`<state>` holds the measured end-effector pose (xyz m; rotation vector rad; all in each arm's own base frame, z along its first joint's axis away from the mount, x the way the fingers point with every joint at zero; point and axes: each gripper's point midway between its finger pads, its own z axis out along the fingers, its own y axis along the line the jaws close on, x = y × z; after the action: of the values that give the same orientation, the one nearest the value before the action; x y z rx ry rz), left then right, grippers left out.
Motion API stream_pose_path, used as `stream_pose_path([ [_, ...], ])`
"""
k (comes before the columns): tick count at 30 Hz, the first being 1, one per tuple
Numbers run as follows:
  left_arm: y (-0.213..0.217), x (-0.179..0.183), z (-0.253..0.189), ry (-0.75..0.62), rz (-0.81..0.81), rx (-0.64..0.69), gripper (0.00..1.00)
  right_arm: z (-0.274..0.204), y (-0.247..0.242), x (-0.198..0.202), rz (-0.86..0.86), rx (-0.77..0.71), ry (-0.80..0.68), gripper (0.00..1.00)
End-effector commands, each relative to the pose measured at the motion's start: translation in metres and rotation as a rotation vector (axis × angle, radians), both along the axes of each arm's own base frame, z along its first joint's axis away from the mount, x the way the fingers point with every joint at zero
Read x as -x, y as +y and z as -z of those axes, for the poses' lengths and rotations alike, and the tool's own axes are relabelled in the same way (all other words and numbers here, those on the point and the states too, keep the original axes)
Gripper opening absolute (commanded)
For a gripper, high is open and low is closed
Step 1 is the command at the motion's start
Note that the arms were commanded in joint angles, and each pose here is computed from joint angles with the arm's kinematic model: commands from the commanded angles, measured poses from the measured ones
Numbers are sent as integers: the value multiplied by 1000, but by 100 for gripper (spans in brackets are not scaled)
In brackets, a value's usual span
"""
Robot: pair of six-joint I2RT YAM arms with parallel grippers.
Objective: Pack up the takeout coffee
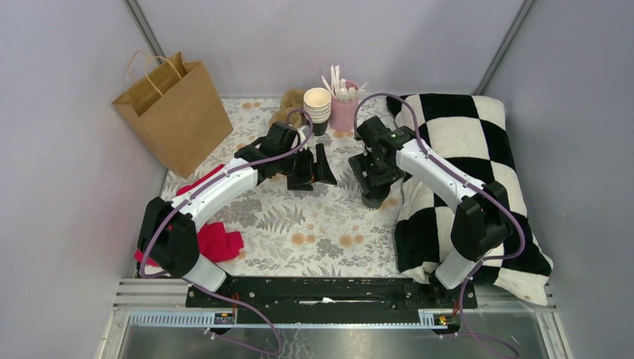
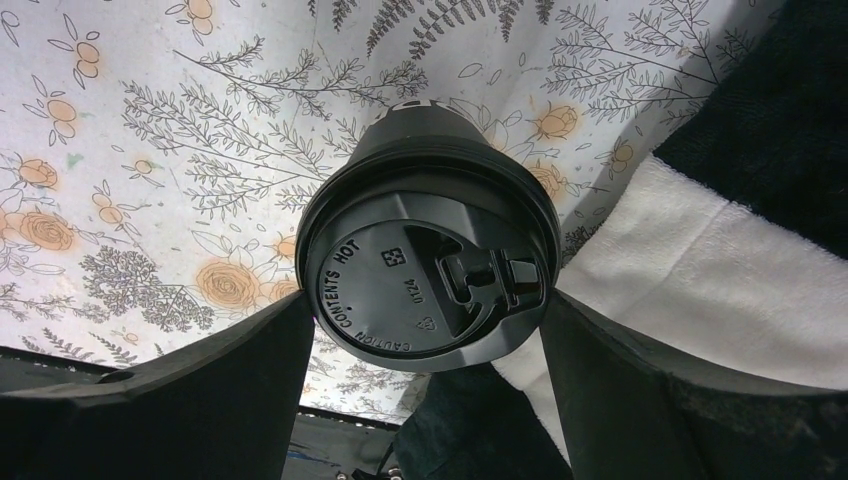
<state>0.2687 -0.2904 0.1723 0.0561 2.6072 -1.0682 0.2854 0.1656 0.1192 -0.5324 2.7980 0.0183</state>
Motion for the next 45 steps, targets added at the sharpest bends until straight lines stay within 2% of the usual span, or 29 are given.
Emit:
stream_pose_path([
  [1, -2, -2, -18, -56, 6, 46, 97, 3, 2, -7, 10, 20, -25, 86],
  [7, -2, -2, -18, -56, 10, 40, 97, -9, 7, -25, 23, 11, -96, 84],
  [15, 0, 0, -22, -53, 20, 35, 97, -15, 4, -86, 95, 30, -208, 84],
  [22, 12, 4, -29, -65, 17, 6, 97, -4, -11, -137, 160, 31, -204, 84],
  [28, 25, 2, -33, -74, -3, -1, 97, 0, -30, -154, 209, 22, -199, 85],
  [32, 34, -5, -36, -82, -21, -3, 97, 3, -25, -154, 202, -14, -172, 93],
  [35, 46, -17, -40, -94, -54, -7, 97, 0, -21, -154, 204, -32, -163, 99],
  [40, 80, -62, -56, -156, -188, -31, 98, -41, -21, -152, 218, -47, -179, 100],
  [45, 114, -119, -57, -214, -361, -99, 97, -97, -16, -130, 234, -143, -210, 100],
])
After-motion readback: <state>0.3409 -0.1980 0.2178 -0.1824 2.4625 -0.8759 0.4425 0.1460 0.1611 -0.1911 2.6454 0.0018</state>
